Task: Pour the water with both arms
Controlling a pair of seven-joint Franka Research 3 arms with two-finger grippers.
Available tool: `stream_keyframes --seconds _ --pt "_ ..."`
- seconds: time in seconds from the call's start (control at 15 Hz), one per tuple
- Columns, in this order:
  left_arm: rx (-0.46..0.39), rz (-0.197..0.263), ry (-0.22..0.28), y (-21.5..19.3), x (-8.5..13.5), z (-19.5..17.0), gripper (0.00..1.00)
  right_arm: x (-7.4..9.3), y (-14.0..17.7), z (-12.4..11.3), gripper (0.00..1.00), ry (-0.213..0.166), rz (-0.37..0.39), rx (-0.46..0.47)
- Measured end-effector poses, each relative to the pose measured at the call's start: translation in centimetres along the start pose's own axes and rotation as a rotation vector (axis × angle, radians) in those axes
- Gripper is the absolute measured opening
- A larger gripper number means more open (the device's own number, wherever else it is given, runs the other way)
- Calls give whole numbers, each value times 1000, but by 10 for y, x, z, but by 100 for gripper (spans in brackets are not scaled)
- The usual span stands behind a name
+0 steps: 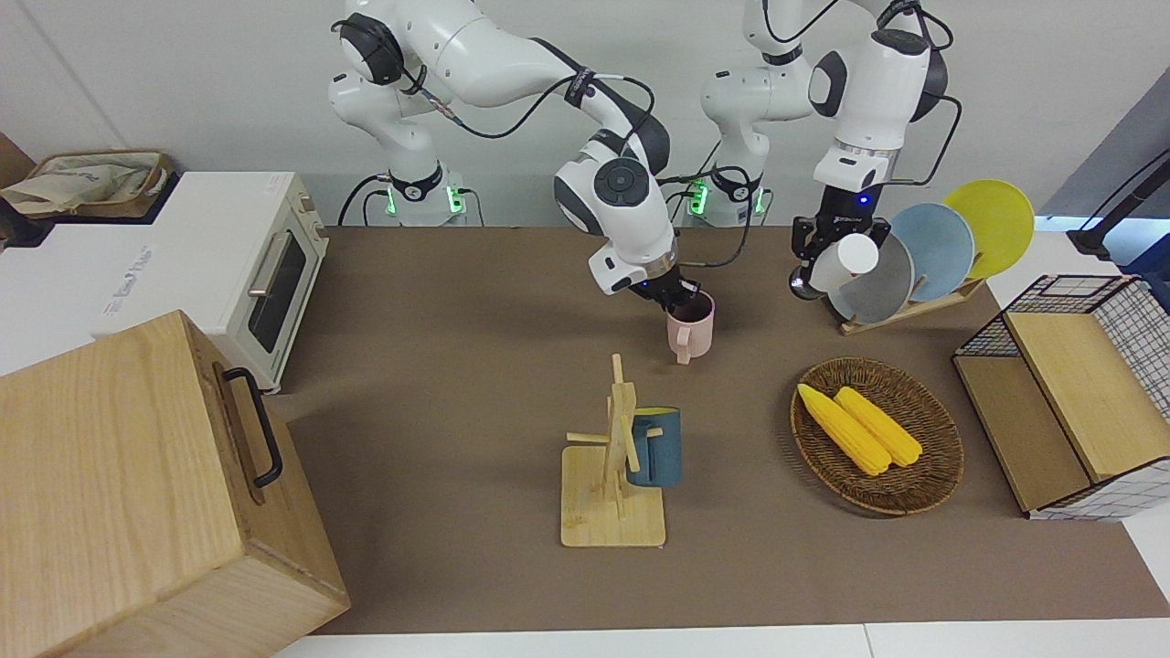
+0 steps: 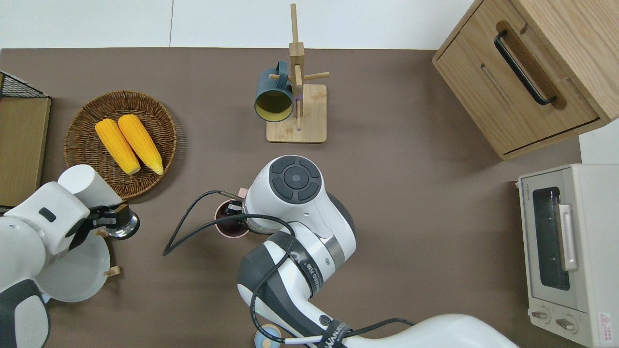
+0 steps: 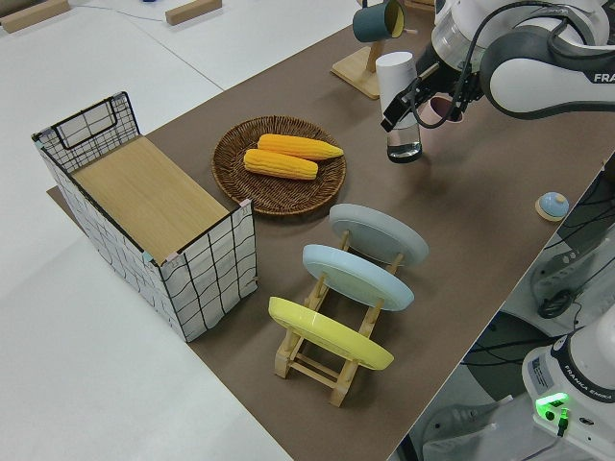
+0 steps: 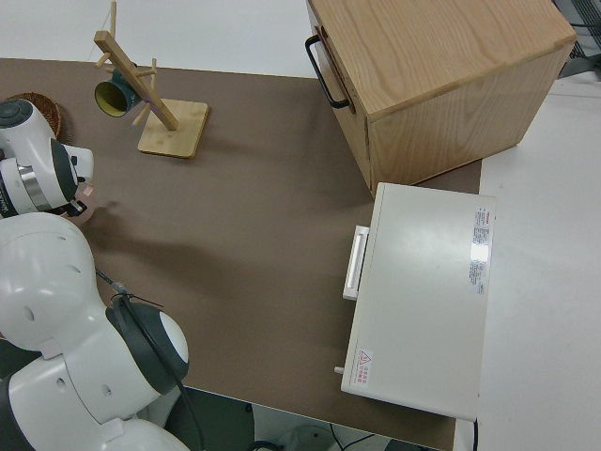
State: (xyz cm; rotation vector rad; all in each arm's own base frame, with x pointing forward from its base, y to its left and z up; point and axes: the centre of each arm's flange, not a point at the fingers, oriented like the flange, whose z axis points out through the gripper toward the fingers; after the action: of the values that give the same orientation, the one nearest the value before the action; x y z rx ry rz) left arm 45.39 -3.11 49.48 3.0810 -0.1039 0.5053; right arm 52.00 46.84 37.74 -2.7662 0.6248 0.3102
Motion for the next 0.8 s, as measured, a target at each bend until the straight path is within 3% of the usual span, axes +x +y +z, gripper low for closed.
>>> stream_keyframes --seconds 0.27,0.53,0.67,0.8 --pt "-24 66 -14 37 -19 4 64 -7 -5 26 5 -1 -5 -3" --pt "-33 86 -39 48 -29 13 64 -7 -6 27 7 -1 -3 -3" --pt "-33 85 -47 48 -32 17 64 -4 -7 25 20 7 12 9" --pt "-33 85 -49 48 -33 18 64 -1 -9 21 40 20 36 31"
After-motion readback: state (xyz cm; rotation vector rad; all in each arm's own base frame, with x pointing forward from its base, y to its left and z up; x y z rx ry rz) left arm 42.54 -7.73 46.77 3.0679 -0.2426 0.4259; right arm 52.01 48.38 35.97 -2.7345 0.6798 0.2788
